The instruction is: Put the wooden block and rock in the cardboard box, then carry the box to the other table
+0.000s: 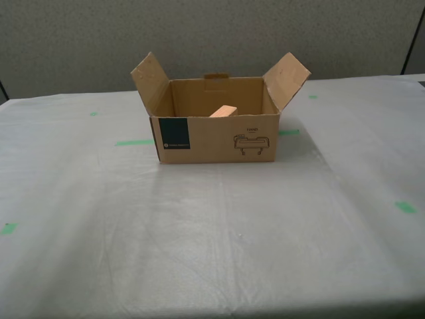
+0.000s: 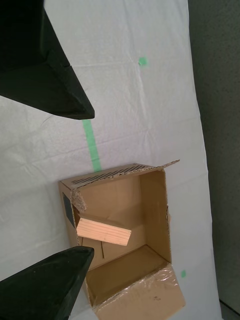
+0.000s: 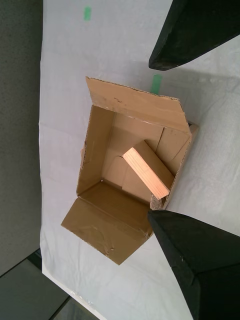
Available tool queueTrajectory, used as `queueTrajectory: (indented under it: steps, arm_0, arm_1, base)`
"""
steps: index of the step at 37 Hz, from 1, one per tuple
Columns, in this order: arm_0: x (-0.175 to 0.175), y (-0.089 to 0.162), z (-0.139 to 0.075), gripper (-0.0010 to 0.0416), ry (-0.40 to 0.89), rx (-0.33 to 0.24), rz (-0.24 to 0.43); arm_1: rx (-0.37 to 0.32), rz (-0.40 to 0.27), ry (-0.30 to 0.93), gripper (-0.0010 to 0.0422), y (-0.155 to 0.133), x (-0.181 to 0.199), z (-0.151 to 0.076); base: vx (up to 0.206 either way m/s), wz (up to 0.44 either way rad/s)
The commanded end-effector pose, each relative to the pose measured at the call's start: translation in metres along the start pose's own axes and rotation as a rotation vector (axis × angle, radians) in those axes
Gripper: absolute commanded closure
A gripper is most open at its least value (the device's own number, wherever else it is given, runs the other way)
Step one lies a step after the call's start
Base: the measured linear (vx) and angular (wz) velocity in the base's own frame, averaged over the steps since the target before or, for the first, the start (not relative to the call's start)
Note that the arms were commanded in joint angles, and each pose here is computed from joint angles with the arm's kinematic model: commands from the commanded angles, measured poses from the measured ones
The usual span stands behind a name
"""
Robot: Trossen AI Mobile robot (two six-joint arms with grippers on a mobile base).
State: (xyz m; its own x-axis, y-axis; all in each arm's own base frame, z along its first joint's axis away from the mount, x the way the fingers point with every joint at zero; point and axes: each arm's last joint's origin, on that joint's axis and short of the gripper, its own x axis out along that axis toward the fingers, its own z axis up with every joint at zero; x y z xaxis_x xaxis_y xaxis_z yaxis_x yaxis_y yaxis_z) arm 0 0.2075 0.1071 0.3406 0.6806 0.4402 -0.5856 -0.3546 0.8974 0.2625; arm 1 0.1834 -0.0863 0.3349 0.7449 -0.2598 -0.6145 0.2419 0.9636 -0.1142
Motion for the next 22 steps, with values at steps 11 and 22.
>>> queueTrajectory:
  steps: [11, 22]
  arm_0:
    - [-0.0002, 0.0000, 0.0003, 0.0016, -0.003, 0.004, -0.003]
    - [-0.0002, 0.0000, 0.0003, 0.0016, -0.003, 0.004, -0.003]
  arm_1:
    - [0.001, 0.000, -0.002, 0.0066, -0.0001, 0.0000, 0.0003]
    - [0.001, 0.000, -0.002, 0.0066, -0.0001, 0.0000, 0.0003]
  base:
    - [0.000, 0.000]
    - [0.000, 0.000]
